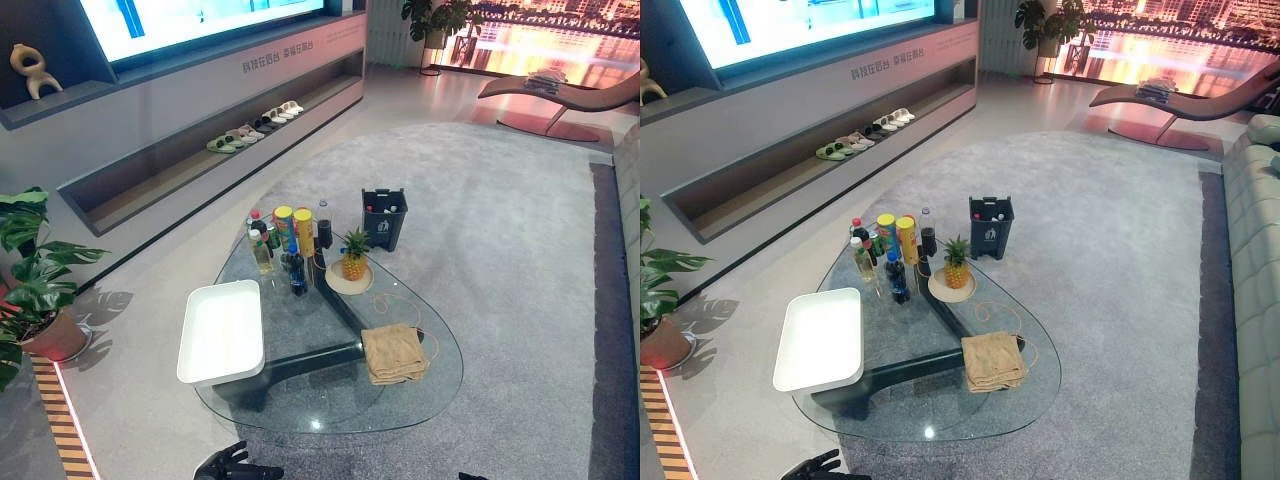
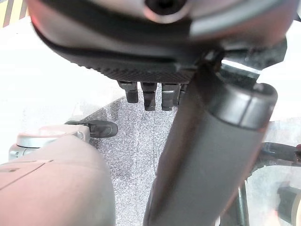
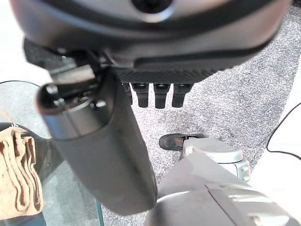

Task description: Wipe the table with a cloth and put it in the basket.

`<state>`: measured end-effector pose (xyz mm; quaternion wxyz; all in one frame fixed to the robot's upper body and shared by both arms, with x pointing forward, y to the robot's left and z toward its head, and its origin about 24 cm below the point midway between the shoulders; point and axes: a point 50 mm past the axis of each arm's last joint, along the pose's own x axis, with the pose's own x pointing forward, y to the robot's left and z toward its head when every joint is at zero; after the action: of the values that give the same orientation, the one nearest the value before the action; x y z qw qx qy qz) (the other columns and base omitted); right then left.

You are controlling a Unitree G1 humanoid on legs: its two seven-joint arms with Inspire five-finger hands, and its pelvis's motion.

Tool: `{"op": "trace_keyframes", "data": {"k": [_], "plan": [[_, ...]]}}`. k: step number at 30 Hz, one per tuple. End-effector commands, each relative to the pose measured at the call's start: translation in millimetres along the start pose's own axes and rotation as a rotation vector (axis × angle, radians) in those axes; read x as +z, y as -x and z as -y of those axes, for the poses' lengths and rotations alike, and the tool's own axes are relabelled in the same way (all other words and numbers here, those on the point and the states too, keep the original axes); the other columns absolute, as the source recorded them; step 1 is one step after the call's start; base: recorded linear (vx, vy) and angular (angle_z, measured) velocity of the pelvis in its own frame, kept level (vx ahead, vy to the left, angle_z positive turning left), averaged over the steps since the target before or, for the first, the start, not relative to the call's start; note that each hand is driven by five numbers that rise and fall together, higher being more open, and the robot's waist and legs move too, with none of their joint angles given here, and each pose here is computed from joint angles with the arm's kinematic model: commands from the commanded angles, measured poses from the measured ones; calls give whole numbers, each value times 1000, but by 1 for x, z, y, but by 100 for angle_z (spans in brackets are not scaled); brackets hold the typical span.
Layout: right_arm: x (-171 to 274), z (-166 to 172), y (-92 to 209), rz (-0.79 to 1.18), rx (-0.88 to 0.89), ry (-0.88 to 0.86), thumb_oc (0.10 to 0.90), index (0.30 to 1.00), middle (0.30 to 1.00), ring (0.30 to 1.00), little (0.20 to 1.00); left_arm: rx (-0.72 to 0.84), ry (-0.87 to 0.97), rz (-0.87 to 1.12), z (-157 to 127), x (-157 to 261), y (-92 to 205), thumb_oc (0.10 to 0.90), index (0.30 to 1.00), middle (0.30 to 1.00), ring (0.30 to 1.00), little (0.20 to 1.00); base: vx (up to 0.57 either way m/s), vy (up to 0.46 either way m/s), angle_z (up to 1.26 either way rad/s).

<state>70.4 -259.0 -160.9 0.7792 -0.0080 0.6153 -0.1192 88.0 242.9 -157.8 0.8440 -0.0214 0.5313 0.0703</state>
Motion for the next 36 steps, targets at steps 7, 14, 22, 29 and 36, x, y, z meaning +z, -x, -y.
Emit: {"op": "trace_keyframes", "data": {"k": [7,14,22,29,36], "plan": [[31,2,0,68,-17,-1,800,900,900,900,900,15,-15,90,-1,39,-7,800,900,900,900,900,0,0,0],[33,2,0,73,-19,-4,800,900,900,900,900,12,-14,94,-1,38,-7,800,900,900,900,900,0,0,0],[33,2,0,72,-19,-3,800,900,900,900,900,20,-6,95,-2,37,-6,800,900,900,900,900,0,0,0],[31,2,0,70,-18,-3,800,900,900,900,900,20,-4,93,-3,37,-6,800,900,900,900,900,0,0,0],[32,3,0,71,-19,-3,800,900,900,900,900,18,-5,93,-2,37,-6,800,900,900,900,900,0,0,0]]}}
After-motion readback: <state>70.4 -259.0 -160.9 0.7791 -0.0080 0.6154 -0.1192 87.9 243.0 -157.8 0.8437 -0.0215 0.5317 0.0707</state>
